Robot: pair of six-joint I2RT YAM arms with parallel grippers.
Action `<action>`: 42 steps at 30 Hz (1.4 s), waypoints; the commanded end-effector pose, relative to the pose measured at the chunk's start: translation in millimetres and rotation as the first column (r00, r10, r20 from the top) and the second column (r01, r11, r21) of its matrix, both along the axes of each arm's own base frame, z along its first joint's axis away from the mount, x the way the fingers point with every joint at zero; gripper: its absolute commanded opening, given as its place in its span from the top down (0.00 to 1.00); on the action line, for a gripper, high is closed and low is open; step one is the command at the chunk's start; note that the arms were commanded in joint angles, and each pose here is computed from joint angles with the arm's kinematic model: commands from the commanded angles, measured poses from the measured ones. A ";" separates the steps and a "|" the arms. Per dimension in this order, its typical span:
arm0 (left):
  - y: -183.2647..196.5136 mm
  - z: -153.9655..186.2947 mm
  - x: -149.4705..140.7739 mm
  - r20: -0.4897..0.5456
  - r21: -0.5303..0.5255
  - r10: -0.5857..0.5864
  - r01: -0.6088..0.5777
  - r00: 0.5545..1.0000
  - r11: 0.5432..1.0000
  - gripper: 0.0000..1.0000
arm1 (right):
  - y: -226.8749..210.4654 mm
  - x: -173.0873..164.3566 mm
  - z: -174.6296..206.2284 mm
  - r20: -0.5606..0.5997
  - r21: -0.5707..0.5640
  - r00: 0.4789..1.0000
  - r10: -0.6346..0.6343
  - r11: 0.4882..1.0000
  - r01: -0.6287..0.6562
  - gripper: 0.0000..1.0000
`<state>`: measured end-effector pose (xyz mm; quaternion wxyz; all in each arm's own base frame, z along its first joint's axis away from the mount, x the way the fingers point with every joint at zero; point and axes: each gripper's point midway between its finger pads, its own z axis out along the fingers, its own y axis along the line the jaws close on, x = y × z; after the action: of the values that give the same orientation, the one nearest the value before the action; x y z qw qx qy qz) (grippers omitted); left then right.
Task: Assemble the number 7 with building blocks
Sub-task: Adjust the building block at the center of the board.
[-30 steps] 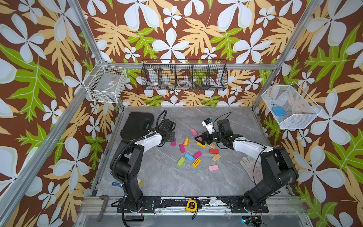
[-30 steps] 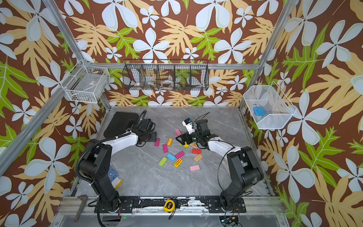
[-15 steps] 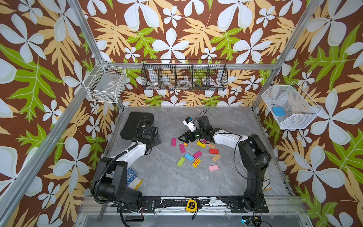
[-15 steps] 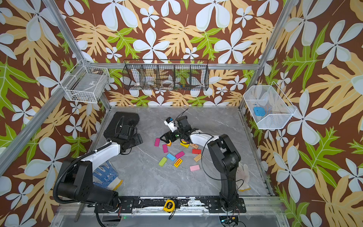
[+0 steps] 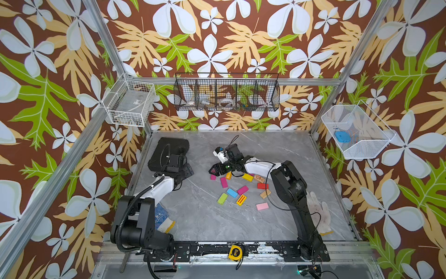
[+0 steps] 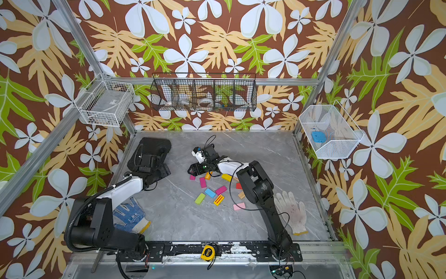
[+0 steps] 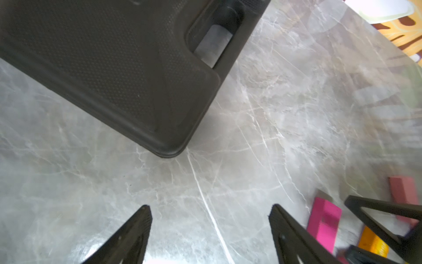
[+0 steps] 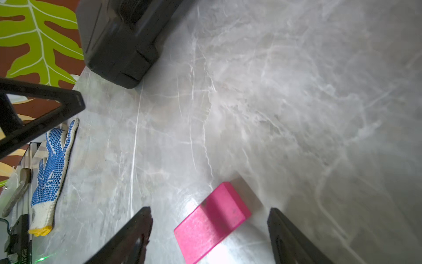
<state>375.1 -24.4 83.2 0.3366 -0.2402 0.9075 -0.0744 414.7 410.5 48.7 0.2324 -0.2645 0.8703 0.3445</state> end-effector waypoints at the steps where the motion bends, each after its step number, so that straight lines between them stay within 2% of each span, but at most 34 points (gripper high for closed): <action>1: -6.7 7.9 0.4 0.033 -0.036 -0.022 0.023 0.999 0.999 0.16 | -2.3 -4.0 -6.8 -0.027 -0.042 0.999 -0.037 0.998 0.036 0.20; 10: -7.4 28.3 -19.3 0.075 -0.056 -0.028 0.032 0.997 0.998 0.15 | 39.4 -21.5 -6.6 -0.031 -0.016 0.997 0.068 0.997 -0.069 0.21; 13: -7.4 36.8 -26.3 0.102 -0.062 -0.029 0.036 0.994 0.997 0.11 | 59.5 -31.6 -1.9 -0.026 0.002 0.991 0.133 0.991 -0.133 0.21; 16: -7.6 42.7 -33.0 0.115 -0.064 -0.034 0.042 0.993 0.997 0.09 | 59.9 -32.0 -4.2 0.000 -0.045 0.992 0.124 0.991 -0.124 0.21; 23: -14.3 58.9 -42.7 0.151 -0.078 -0.082 0.094 0.985 0.993 0.06 | 21.4 -39.2 -25.2 0.065 -0.236 0.989 0.136 0.965 -0.117 0.22; 25: -20.8 63.7 -44.9 0.165 -0.098 -0.112 0.129 0.980 0.987 0.04 | 8.6 -41.3 -28.5 0.091 -0.299 0.983 0.157 0.946 -0.123 0.26; 27: -23.6 65.9 -48.6 0.168 -0.106 -0.127 0.146 0.978 0.984 0.03 | -0.8 -45.3 -30.3 0.110 -0.345 0.975 0.195 0.927 -0.146 0.36; 32: -29.0 71.0 -57.8 0.174 -0.107 -0.173 0.193 0.969 0.975 0.00 | -15.0 -56.1 -33.9 0.128 -0.424 0.947 0.295 0.879 -0.217 0.47; 36: -37.1 79.0 -66.2 0.188 -0.109 -0.235 0.258 0.954 0.960 0.00 | -19.1 -54.6 -37.6 0.140 -0.478 0.929 0.343 0.845 -0.240 0.61; 42: -37.8 92.2 -81.1 0.215 -0.073 -0.282 0.303 0.935 0.950 0.00 | -8.4 -55.9 -41.1 0.157 -0.500 0.897 0.414 0.816 -0.289 0.70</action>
<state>302.0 -60.6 174.4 0.4031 -0.1305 0.8840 -0.1974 368.4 411.0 21.2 0.2348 -0.4830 0.8301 0.1499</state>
